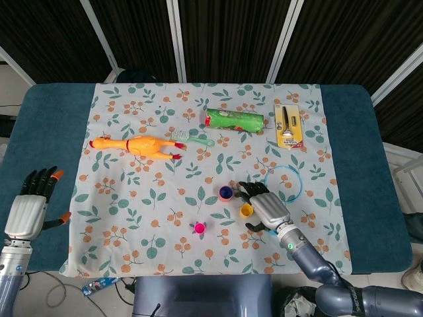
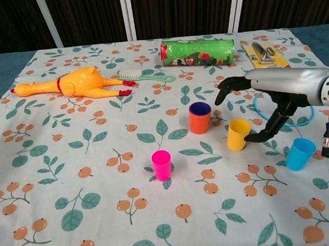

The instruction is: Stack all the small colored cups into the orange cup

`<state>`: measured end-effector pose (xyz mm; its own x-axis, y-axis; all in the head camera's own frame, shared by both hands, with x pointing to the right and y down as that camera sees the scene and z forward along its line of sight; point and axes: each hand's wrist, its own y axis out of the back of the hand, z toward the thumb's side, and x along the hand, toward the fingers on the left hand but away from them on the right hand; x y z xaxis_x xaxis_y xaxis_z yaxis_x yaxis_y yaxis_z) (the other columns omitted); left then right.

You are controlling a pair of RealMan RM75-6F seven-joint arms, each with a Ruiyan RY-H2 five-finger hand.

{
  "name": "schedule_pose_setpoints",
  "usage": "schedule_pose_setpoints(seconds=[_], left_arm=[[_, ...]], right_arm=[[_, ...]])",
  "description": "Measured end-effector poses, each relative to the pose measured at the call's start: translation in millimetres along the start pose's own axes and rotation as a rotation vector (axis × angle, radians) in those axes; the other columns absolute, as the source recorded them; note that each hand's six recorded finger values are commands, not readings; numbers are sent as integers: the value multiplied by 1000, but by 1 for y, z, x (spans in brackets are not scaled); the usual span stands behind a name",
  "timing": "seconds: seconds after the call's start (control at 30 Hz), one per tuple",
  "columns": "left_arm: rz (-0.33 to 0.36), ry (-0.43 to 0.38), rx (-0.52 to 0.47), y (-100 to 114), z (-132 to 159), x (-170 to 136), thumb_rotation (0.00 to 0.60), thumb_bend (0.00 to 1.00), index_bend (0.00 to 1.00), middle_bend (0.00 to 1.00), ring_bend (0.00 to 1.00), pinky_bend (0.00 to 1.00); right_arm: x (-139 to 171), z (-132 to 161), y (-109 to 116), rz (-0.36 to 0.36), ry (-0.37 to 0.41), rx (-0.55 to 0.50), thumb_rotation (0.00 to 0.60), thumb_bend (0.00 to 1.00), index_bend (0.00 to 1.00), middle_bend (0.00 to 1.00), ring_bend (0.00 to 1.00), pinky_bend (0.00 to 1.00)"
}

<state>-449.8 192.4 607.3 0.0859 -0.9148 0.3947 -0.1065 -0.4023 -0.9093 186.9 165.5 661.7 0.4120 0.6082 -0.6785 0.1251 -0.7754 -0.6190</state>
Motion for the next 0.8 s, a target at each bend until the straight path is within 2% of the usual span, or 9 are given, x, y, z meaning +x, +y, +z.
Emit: schedule_pose_setpoints(seconds=[0.43, 0.8], left_arm=[[9, 4, 1, 1, -1, 0, 600, 126, 107, 20, 0, 0], [1, 6, -2, -1, -1, 0, 600, 127, 123, 20, 0, 0]], right_arm=[[-14, -12, -4, -12, -48, 17, 600, 341, 349, 0, 0, 87], [-12, -19, -5, -13, -60, 8, 600, 341, 395, 0, 0, 89]])
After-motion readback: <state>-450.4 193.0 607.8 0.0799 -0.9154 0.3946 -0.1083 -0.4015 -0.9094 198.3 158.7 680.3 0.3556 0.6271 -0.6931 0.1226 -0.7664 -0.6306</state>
